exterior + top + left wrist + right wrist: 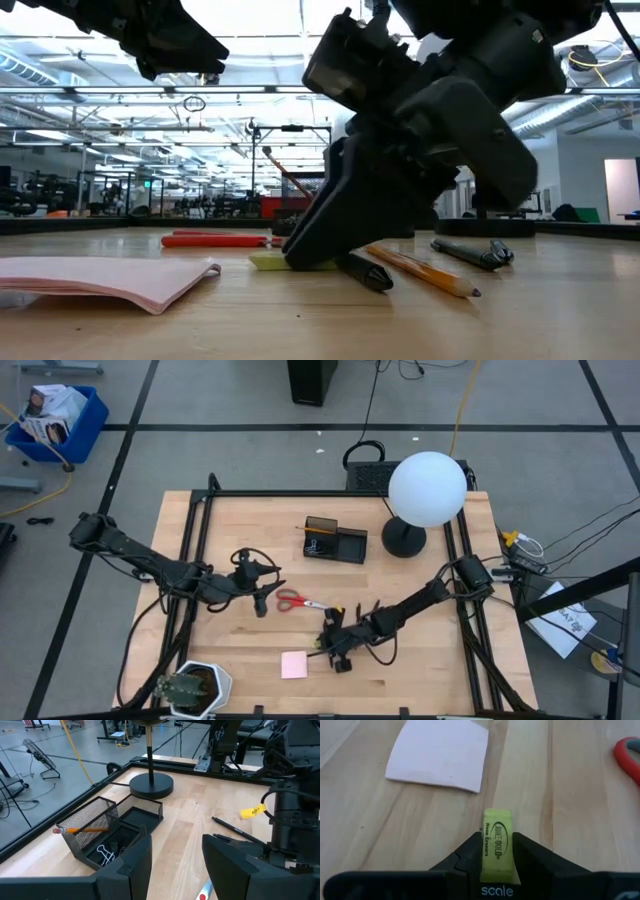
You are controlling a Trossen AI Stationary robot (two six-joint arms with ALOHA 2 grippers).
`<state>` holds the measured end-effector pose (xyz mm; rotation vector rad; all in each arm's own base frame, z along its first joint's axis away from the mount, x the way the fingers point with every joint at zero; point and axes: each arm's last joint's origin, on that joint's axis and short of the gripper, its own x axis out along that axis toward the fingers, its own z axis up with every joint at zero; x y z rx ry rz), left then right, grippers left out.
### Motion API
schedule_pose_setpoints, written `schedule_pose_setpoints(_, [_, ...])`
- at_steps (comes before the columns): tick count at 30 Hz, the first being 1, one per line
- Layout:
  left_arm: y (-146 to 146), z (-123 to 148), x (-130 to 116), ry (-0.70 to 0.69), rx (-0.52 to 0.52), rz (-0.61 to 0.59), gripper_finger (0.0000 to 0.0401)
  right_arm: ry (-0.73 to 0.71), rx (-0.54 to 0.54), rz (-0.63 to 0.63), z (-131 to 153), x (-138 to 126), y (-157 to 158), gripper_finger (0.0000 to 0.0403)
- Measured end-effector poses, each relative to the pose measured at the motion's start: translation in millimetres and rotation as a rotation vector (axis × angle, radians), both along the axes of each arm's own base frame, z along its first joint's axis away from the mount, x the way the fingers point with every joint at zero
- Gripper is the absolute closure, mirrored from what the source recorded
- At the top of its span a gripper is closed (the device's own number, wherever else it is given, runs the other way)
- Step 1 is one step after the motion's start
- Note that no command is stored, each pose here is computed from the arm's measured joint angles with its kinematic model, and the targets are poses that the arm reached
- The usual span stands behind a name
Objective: Pick and place office supplies into organizer
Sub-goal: Put the green eraser into the black desk organizer
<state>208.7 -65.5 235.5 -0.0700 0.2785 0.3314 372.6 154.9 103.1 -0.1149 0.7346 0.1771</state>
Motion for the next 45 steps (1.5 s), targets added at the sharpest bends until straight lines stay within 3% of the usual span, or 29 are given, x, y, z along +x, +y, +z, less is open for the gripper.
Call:
schedule_pose_setpoints(7, [0.0, -0.1, 0.0, 0.0, -0.001, 0.0, 0.0222, 0.04, -0.031, 0.009, -2.5, -2.3, -2.4, 0.03])
schedule_pose_setpoints(17, [0.0, -0.2, 0.1, 0.0, -0.001, 0.001, 0.0222, 0.099, -0.075, 0.003, -34.6, 1.7, -11.0, 0.0319])
schedule_pose_setpoints(23, [0.0, -0.2, 0.1, 0.0, -0.001, 0.001, 0.0222, 0.048, -0.081, 0.023, -30.1, 4.2, -8.8, 0.034])
schedule_pose_setpoints(45, [0.0, -0.8, -0.1, 0.005, -0.005, 0.001, 0.0222, -0.09, -0.047, 0.033, 0.6, 8.3, -5.8, 0.0344])
